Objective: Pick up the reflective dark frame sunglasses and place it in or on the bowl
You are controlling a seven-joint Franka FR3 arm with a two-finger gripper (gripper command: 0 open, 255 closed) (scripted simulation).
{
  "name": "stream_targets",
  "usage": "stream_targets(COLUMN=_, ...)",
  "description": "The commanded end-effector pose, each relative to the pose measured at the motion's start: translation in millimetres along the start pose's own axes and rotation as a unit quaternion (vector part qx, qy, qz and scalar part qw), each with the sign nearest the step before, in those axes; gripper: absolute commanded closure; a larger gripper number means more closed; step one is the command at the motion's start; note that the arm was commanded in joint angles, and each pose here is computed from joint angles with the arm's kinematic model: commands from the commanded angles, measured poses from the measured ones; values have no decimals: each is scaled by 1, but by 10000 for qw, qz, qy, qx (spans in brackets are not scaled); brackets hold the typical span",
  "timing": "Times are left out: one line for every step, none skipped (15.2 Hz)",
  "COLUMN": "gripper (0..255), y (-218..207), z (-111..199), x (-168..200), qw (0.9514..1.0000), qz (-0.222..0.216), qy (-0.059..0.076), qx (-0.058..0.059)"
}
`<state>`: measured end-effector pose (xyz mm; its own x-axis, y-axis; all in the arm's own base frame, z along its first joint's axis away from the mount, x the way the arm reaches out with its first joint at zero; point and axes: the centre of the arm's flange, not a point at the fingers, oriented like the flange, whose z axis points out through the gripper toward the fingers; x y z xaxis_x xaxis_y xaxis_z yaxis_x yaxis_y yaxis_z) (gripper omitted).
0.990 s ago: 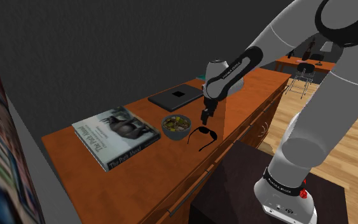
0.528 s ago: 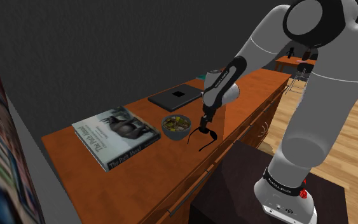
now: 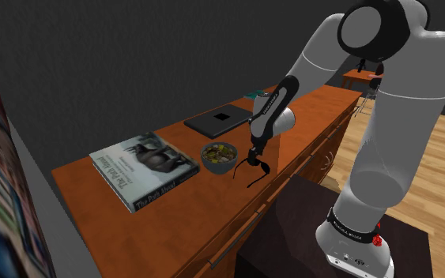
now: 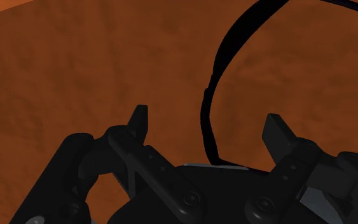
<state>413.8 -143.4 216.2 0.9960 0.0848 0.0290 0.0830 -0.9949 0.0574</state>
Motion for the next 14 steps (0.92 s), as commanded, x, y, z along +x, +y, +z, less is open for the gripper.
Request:
stream_targets(gripper=0, y=0, z=0, x=0, qw=10000, qz=0, qy=1, qx=0)
stream_targets(gripper=0, y=0, z=0, x=0, qw=10000, qz=0, qy=1, qx=0)
stream_targets(gripper=0, y=0, z=0, x=0, qw=10000, qz=0, qy=0, qx=0)
stream_targets(gripper=255, y=0, z=0, x=0, qw=10000, qz=0, qy=0, qx=0)
stream_targets(gripper=255, y=0, z=0, x=0, qw=10000, qz=0, qy=0, qx=0)
stream_targets(gripper=255, y=0, z=0, x=0, qw=10000, qz=0, qy=0, qx=0)
stream_targets(gripper=255, y=0, z=0, x=0, qw=10000, qz=0, qy=0, qx=0)
stream_targets(gripper=255, y=0, z=0, x=0, qw=10000, qz=0, qy=0, qx=0)
stream_targets(gripper=255, y=0, z=0, x=0, qw=10000, qz=0, qy=0, qx=0)
stream_targets(gripper=255, y=0, z=0, x=0, qw=10000, qz=0, qy=0, qx=0)
stream_targets(gripper=255, y=0, z=0, x=0, qw=10000, qz=0, qy=0, qx=0)
stream_targets(gripper=255, y=0, z=0, x=0, qw=10000, qz=0, qy=0, qx=0)
stream_targets(gripper=255, y=0, z=0, x=0, qw=10000, qz=0, qy=1, qx=0)
stream_targets(gripper=255, y=0, z=-5, x=0, qw=10000, qz=0, qy=0, qx=-1)
